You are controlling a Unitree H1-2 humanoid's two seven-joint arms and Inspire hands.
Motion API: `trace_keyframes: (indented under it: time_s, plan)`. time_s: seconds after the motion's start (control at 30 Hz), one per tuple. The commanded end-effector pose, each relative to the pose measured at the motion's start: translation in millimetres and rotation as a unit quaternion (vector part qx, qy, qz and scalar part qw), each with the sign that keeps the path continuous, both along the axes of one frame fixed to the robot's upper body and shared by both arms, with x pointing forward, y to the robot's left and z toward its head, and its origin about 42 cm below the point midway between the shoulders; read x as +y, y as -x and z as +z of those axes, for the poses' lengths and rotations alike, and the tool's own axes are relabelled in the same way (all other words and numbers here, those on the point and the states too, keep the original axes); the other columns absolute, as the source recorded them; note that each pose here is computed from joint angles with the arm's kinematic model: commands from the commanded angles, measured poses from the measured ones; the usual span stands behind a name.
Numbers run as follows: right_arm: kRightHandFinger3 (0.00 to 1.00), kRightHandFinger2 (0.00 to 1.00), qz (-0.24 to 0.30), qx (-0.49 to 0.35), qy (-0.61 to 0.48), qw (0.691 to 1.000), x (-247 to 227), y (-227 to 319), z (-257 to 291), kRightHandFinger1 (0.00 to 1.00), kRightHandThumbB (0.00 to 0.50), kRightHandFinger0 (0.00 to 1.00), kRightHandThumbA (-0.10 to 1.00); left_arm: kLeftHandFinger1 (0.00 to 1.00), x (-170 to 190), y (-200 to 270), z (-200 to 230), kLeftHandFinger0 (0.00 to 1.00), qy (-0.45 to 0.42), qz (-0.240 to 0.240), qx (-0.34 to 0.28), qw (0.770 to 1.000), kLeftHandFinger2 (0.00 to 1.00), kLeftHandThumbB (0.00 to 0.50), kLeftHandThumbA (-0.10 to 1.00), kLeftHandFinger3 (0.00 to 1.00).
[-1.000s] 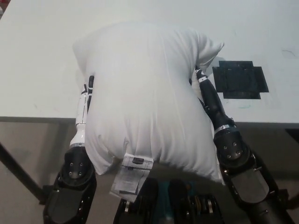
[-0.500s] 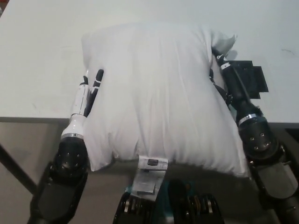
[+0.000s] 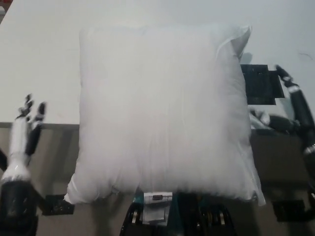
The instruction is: The robot uses both hands to lift the pillow and then drops it on the table
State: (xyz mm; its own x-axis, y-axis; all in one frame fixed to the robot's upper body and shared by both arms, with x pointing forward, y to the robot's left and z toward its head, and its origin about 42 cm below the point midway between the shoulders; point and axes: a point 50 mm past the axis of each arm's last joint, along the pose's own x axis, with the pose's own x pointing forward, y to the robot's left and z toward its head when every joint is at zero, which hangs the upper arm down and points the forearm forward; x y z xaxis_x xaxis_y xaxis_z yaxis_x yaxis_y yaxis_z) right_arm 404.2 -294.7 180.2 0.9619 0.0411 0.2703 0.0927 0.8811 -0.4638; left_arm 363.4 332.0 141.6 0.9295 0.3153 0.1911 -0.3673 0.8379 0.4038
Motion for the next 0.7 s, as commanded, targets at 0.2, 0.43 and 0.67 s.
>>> trace_keyframes:
  time_s: [0.2,0.43,0.67]
  plan:
    - [1.00,1.00,0.045,-0.041,-0.034,0.998,-14,67,8,1.00,0.158,1.00,1.00,1.00,-13,94,-5,1.00,0.074,-0.026,-0.108,0.991,1.00,0.027,1.00,1.00]
    - [1.00,1.00,0.096,-0.031,0.013,0.995,-5,98,-6,1.00,0.148,1.00,1.00,1.00,-58,136,-30,1.00,0.192,-0.059,-0.151,0.968,1.00,0.116,1.00,1.00]
    - [1.00,1.00,0.089,-0.016,0.010,0.996,-12,127,-33,1.00,0.135,1.00,1.00,1.00,-108,150,-91,1.00,0.265,-0.033,-0.072,0.961,1.00,0.065,1.00,1.00]
